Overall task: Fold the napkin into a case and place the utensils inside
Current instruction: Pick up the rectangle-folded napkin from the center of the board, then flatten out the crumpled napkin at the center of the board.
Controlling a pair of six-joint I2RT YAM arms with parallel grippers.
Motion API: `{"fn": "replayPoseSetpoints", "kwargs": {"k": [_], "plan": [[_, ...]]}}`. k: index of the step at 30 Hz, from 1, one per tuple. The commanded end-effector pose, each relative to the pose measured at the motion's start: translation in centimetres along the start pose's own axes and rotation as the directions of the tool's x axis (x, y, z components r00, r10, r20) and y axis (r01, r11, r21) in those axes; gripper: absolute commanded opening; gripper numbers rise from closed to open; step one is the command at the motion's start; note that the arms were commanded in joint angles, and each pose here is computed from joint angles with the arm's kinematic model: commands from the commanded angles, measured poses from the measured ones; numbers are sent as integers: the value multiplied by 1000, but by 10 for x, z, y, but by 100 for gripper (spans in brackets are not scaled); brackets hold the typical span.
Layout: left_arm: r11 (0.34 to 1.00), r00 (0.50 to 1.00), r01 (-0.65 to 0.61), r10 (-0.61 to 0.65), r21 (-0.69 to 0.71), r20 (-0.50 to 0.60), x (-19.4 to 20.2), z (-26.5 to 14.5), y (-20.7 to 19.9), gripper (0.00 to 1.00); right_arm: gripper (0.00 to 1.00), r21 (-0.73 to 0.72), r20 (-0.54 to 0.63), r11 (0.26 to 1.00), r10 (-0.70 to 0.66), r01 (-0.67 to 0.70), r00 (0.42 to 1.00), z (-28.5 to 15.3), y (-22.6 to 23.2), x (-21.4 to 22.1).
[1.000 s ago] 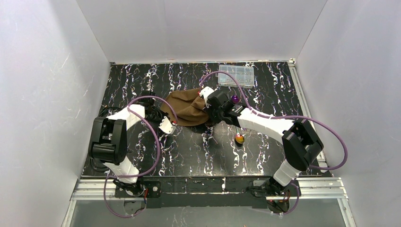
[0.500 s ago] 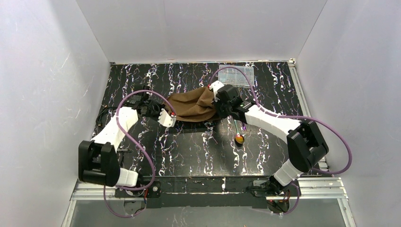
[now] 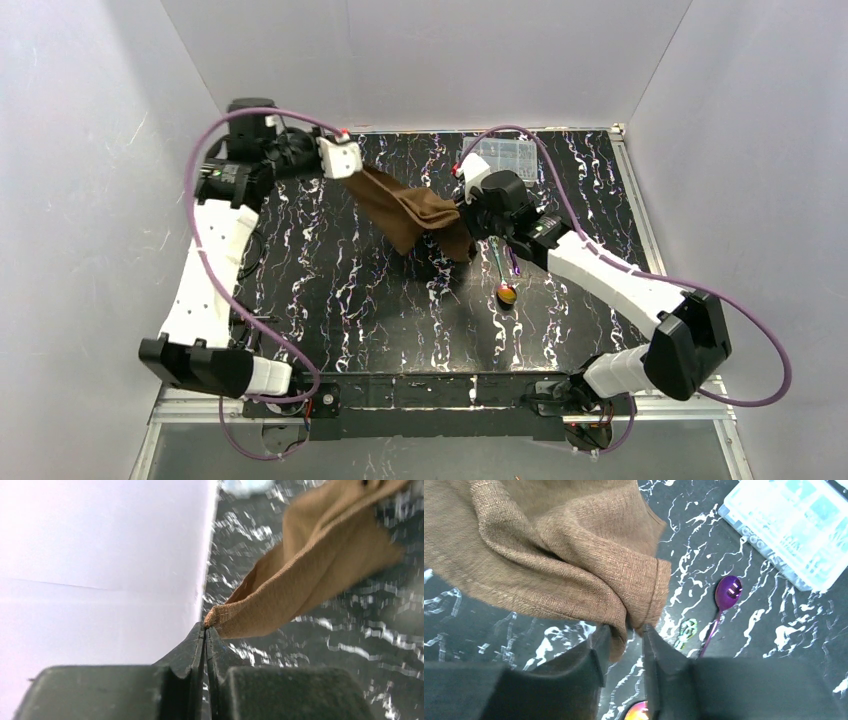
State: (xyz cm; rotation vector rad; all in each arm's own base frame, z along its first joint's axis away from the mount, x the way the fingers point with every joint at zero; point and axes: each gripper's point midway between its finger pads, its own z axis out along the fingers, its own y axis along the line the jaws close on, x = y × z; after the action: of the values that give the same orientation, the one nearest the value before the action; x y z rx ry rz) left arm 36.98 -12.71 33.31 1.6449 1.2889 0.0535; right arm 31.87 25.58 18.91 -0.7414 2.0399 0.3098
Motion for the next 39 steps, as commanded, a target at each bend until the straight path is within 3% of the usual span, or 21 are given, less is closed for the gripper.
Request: {"fn": "replayPoseSetpoints", "kwargs": {"k": [1,2,5,10,17,24,27,34,39], "plan": [[950,930,311,-313,39,193,-73,-41,-1,0,50,-23,85,1000,-18,20,996,-18,2,-21],[943,920,330,-330,35,211,-82,-46,1,0,57,-29,98,999,-16,19,995,-23,3,-23],[934,910,356,-350,12,224,-94,-59,1,0,65,-32,134,999,-5,9,991,-38,3,-28],[913,904,407,-396,-36,159,-78,-62,-11,0,84,-75,142,993,103,-93,984,-60,11,-9],[906,906,419,-413,-59,94,-58,-60,-37,0,82,-171,158,966,220,-192,963,-70,63,49],[907,914,406,-404,-114,38,-43,-59,-27,0,84,-281,91,956,108,-79,990,-45,142,89],[908,918,396,-396,-138,33,-42,-60,-18,0,85,-237,46,967,104,-90,994,-14,148,106],[910,925,377,-377,-170,35,-43,-62,-4,0,86,-117,100,976,196,-184,975,38,148,102],[917,934,354,-356,-181,23,-41,-63,-1,0,82,-195,105,940,304,-280,947,58,162,96]]}}
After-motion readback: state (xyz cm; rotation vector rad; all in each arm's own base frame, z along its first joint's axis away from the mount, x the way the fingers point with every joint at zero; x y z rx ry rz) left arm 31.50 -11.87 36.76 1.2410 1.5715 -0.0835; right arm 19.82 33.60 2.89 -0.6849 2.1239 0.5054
